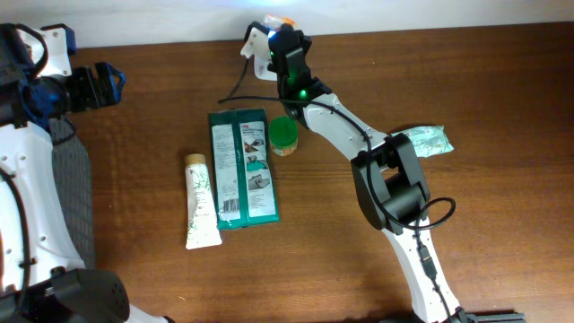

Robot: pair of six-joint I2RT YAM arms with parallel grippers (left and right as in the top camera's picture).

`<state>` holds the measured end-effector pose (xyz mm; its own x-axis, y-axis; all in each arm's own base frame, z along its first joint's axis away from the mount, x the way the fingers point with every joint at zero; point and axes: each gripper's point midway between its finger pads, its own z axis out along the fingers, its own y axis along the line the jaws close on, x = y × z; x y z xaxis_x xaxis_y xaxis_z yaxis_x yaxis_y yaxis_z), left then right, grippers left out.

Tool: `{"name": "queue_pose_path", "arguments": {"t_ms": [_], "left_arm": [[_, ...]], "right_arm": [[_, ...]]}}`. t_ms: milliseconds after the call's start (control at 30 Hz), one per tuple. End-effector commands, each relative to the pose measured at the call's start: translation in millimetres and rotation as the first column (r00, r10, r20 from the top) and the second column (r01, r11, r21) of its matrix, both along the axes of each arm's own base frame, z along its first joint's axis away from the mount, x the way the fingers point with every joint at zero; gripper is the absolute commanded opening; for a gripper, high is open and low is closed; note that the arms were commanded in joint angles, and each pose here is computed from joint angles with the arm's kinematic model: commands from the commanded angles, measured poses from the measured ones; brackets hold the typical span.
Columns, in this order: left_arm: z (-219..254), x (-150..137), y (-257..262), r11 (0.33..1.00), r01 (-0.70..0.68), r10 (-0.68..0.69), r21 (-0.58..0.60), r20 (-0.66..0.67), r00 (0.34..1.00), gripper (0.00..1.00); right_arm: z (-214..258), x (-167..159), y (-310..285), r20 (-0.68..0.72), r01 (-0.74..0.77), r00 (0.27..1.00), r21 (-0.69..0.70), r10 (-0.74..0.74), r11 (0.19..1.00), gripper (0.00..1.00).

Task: Scan the item barcode
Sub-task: 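Hold orange packet up to the scanner with right gripper, then place orange packet on table right beside wipes pouch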

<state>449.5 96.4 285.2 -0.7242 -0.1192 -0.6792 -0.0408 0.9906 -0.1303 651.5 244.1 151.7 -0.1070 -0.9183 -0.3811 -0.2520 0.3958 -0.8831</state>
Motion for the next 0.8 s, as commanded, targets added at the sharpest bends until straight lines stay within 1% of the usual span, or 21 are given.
{"name": "queue_pose_path", "arguments": {"t_ms": [0,167,200,300,400,467,500,567,667,700,767], "left_arm": [[8,0,2,1.000,-0.002,0.002,0.007,0.019,1.000,0.99],[8,0,2,1.000,-0.002,0.002,0.007,0.019,1.000,0.99],[8,0,2,1.000,-0.002,0.002,0.007,0.019,1.000,0.99],[8,0,2,1.000,-0.002,0.002,0.007,0.019,1.000,0.99],[8,0,2,1.000,-0.002,0.002,0.007,0.019,1.000,0.99],[8,0,2,1.000,-0.002,0.002,0.007,0.019,1.000,0.99],[8,0,2,1.000,-0.002,0.002,0.007,0.019,1.000,0.99],[8,0,2,1.000,-0.002,0.002,0.007,0.019,1.000,0.99],[8,0,2,1.000,-0.002,0.002,0.007,0.019,1.000,0.99],[8,0,2,1.000,-0.002,0.002,0.007,0.019,1.000,0.99],[8,0,2,1.000,-0.002,0.002,0.007,0.019,1.000,0.99]], "right_arm": [[-5,-6,8,-0.045,-0.036,0.998,-0.024,0.035,0.999,0.04],[2,-5,9,-0.023,-0.036,0.999,-0.013,0.036,0.999,0.04],[6,-5,9,-0.018,-0.031,0.999,0.007,0.031,0.999,0.04],[40,-7,6,0.019,0.012,1.000,0.204,-0.016,0.979,0.04],[76,-16,5,0.033,0.020,0.999,0.339,-0.033,0.940,0.04],[90,-23,6,0.007,0.024,1.000,0.411,-0.029,0.911,0.04],[98,-30,8,-0.023,0.015,1.000,0.459,-0.005,0.889,0.04],[120,-54,13,-0.121,0.009,0.989,0.609,0.082,0.793,0.04],[139,-84,6,-0.252,0.075,0.951,0.751,0.180,0.656,0.04],[145,-99,-4,-0.319,0.136,0.924,0.790,0.211,0.598,0.04],[148,-124,-34,-0.453,0.314,0.870,0.814,0.197,0.488,0.04]]}}
